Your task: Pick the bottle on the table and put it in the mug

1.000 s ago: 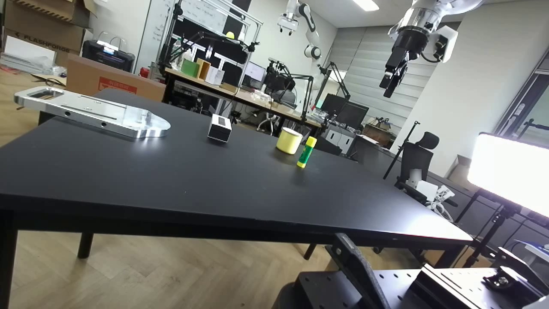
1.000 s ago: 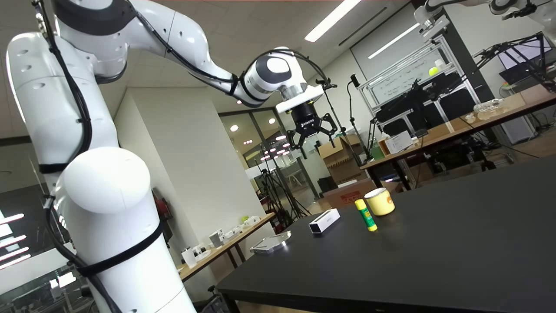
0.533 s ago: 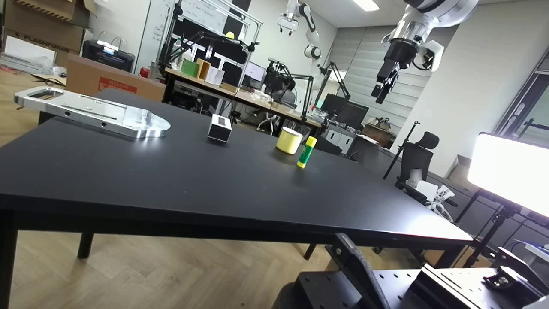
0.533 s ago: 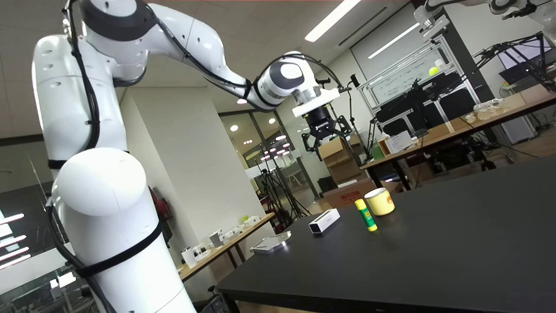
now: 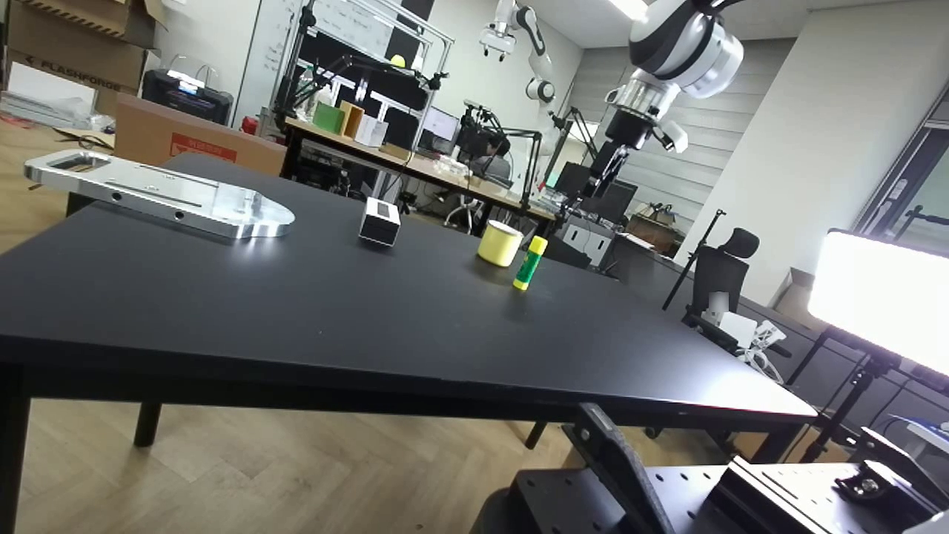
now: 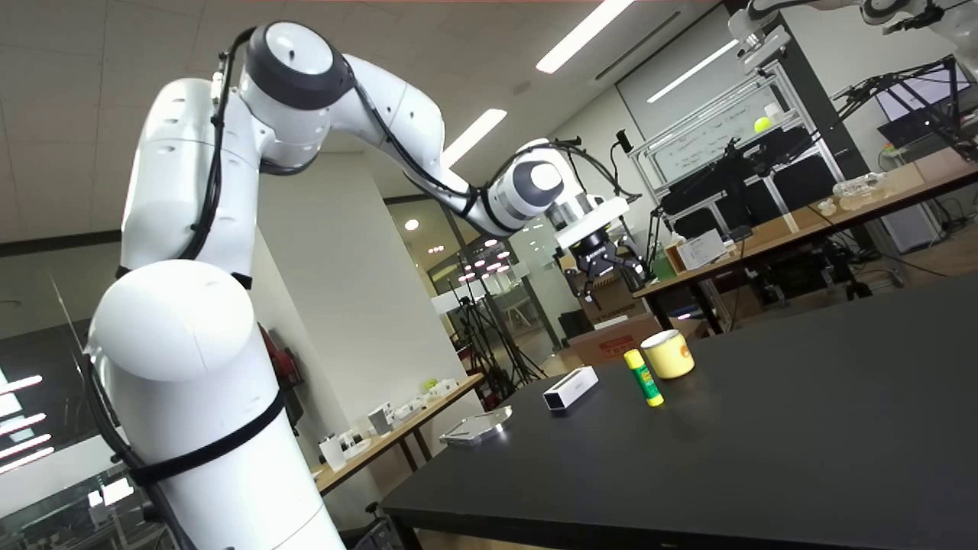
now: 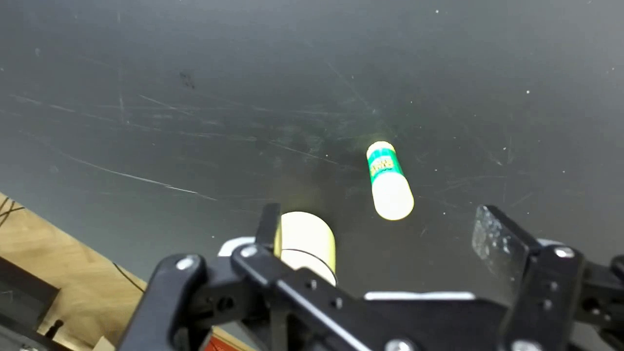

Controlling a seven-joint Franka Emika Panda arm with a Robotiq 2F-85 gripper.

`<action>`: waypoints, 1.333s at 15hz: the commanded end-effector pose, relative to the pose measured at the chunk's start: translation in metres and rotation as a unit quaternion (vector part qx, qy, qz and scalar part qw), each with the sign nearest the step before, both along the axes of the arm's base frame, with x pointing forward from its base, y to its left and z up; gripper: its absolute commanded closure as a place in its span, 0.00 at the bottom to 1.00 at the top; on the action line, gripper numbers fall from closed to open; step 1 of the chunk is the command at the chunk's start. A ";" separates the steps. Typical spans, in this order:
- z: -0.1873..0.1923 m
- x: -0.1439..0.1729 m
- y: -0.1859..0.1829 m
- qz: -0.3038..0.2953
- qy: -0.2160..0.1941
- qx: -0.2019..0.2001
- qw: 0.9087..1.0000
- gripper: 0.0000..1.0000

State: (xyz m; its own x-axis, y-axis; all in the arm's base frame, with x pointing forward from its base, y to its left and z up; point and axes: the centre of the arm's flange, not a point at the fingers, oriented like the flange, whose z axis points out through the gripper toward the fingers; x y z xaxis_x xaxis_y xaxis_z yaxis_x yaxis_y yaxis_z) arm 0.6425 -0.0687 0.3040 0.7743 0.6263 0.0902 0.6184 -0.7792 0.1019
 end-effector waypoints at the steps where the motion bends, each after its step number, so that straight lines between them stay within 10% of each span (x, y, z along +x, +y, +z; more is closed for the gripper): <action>1: -0.026 0.031 0.026 0.016 0.010 -0.001 1.000 0.00; 20: -0.124 0.067 0.041 0.032 0.096 0.008 0.995 0.00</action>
State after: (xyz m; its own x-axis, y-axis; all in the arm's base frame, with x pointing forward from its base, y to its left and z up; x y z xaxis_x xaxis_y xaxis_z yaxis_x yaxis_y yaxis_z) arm 0.6955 -0.0284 0.1827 0.7266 0.6864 -0.0306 0.6861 -0.7272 -0.0213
